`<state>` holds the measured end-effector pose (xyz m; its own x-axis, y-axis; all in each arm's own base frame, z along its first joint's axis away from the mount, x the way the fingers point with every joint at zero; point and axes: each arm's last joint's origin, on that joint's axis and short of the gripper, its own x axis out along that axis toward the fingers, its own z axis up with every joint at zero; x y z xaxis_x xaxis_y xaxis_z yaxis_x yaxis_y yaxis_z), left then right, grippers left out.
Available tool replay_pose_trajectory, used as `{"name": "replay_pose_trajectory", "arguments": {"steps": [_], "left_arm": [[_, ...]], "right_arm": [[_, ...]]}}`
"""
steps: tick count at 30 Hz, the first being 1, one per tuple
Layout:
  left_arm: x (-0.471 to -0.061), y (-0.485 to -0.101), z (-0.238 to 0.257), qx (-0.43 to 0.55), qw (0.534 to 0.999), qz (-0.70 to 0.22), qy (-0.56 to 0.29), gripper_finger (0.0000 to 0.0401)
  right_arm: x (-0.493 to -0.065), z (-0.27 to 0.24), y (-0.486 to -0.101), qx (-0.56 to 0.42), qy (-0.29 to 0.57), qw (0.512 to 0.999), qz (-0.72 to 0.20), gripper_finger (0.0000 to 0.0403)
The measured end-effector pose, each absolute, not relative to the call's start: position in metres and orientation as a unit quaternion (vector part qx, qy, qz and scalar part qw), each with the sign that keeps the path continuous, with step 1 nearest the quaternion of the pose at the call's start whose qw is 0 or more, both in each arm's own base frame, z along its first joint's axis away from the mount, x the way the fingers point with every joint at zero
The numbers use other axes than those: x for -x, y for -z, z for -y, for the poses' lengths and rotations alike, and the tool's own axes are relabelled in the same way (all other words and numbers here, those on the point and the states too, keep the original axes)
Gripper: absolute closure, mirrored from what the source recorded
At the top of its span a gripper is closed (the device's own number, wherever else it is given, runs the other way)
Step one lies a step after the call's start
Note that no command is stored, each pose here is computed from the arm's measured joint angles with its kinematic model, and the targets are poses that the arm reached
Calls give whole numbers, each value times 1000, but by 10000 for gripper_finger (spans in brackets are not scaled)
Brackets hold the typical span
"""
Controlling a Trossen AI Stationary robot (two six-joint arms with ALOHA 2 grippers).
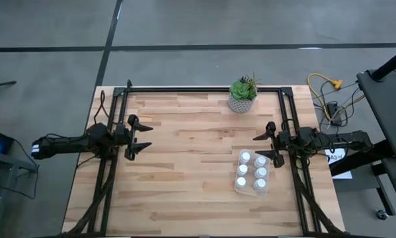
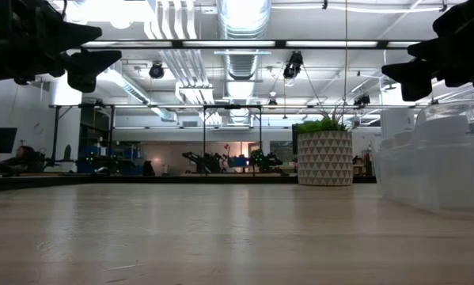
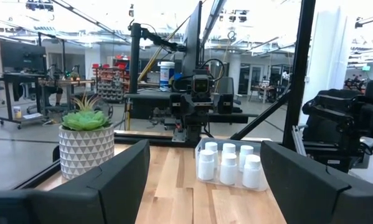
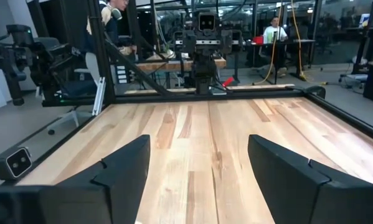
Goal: Pick and place pill bottles into a basket
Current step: Return to Home Position
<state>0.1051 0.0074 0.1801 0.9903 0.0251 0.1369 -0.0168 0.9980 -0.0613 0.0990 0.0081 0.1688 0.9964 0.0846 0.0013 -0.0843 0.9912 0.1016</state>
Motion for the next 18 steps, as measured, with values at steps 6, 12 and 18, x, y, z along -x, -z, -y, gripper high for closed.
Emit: {"name": "replay_pose_trajectory", "arguments": {"steps": [6, 12, 18], "left_arm": [[-105, -180, -7, 30, 997, 70, -10, 114], [-105, -180, -7, 30, 997, 70, -10, 114], [-105, -180, -7, 30, 997, 69, -10, 114]], "right_arm": [[-99, -8, -169, -51, -42, 998, -2, 136], [-99, -8, -169, -51, -42, 998, -1, 139], [-99, -8, -169, -51, -42, 998, -1, 147]]}}
